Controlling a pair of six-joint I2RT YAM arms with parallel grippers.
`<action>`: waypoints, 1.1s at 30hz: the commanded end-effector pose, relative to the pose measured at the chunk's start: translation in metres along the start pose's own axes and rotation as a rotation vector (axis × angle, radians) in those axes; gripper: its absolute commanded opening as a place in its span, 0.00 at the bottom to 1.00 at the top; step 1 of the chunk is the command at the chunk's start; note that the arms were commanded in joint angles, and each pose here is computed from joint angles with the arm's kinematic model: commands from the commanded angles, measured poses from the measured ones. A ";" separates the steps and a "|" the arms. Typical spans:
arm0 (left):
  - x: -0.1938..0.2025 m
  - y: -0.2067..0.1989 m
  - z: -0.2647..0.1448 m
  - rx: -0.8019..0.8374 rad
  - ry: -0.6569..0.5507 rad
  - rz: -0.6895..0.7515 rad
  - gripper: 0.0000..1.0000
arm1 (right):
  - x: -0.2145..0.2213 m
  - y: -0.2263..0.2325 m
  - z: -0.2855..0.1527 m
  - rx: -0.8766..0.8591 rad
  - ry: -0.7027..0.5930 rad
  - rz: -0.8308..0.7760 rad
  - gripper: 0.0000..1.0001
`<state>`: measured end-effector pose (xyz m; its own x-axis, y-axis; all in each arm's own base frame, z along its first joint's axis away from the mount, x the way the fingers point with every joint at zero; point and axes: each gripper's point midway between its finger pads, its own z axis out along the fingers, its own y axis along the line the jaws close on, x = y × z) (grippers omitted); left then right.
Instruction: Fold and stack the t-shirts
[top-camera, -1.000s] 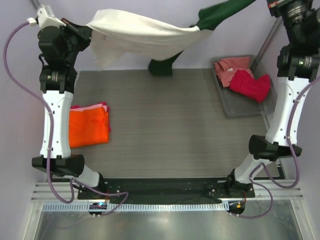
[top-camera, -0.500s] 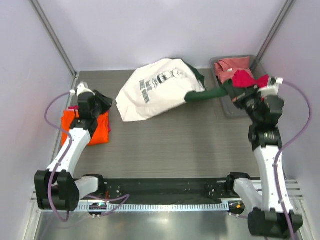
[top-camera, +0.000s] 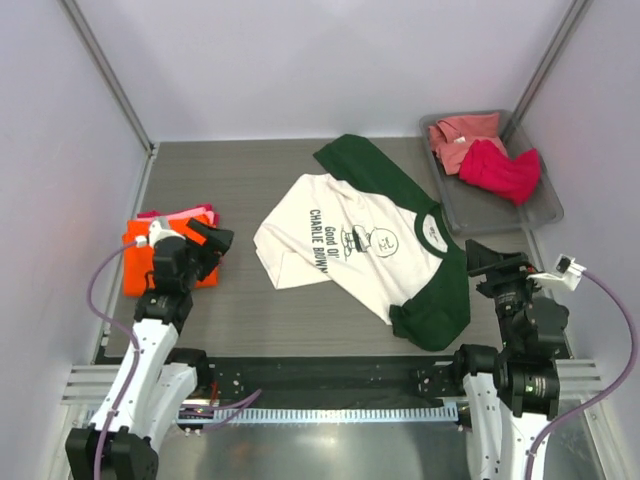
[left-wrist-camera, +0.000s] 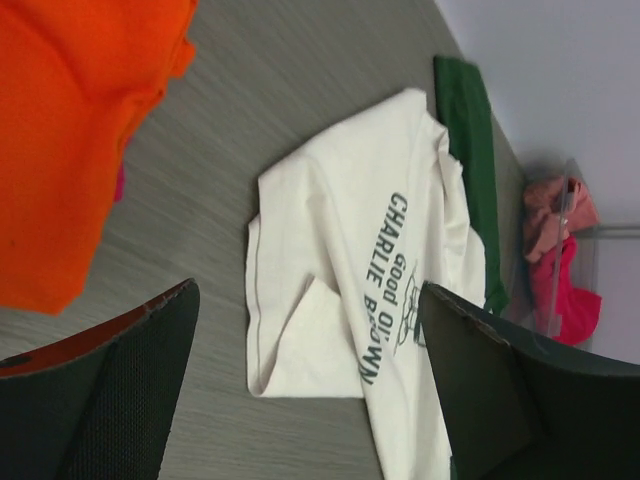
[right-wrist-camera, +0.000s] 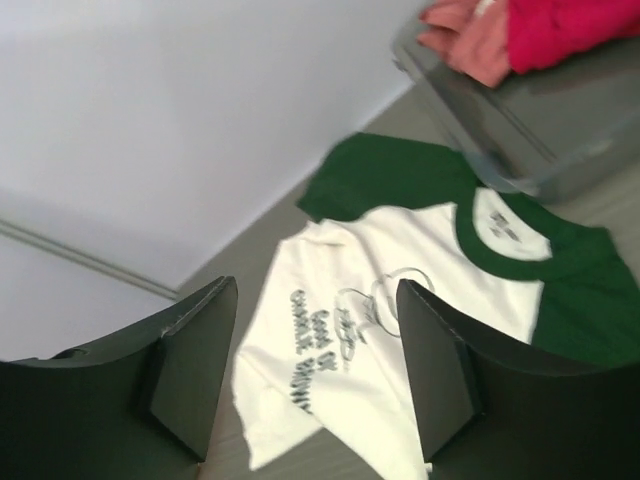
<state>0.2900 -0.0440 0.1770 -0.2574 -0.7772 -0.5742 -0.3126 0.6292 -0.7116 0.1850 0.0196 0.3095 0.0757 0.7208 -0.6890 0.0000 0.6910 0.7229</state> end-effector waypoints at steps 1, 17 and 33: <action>0.031 -0.023 0.001 0.150 0.152 -0.048 0.89 | 0.020 -0.040 0.006 0.158 0.074 -0.054 0.72; 0.134 -0.011 0.054 -0.190 0.463 0.410 0.70 | 0.117 -0.073 0.088 0.220 0.637 -0.194 0.54; 0.154 0.055 0.102 -0.471 0.621 0.524 0.39 | 0.193 -0.075 0.115 0.318 0.760 -0.455 0.60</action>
<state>0.3292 -0.1484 0.0205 -0.8532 -0.3404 -0.3952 -0.3024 0.9402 -0.1568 0.2977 0.1072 0.1165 -0.7211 0.3275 -0.6105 0.1423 0.9324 0.3321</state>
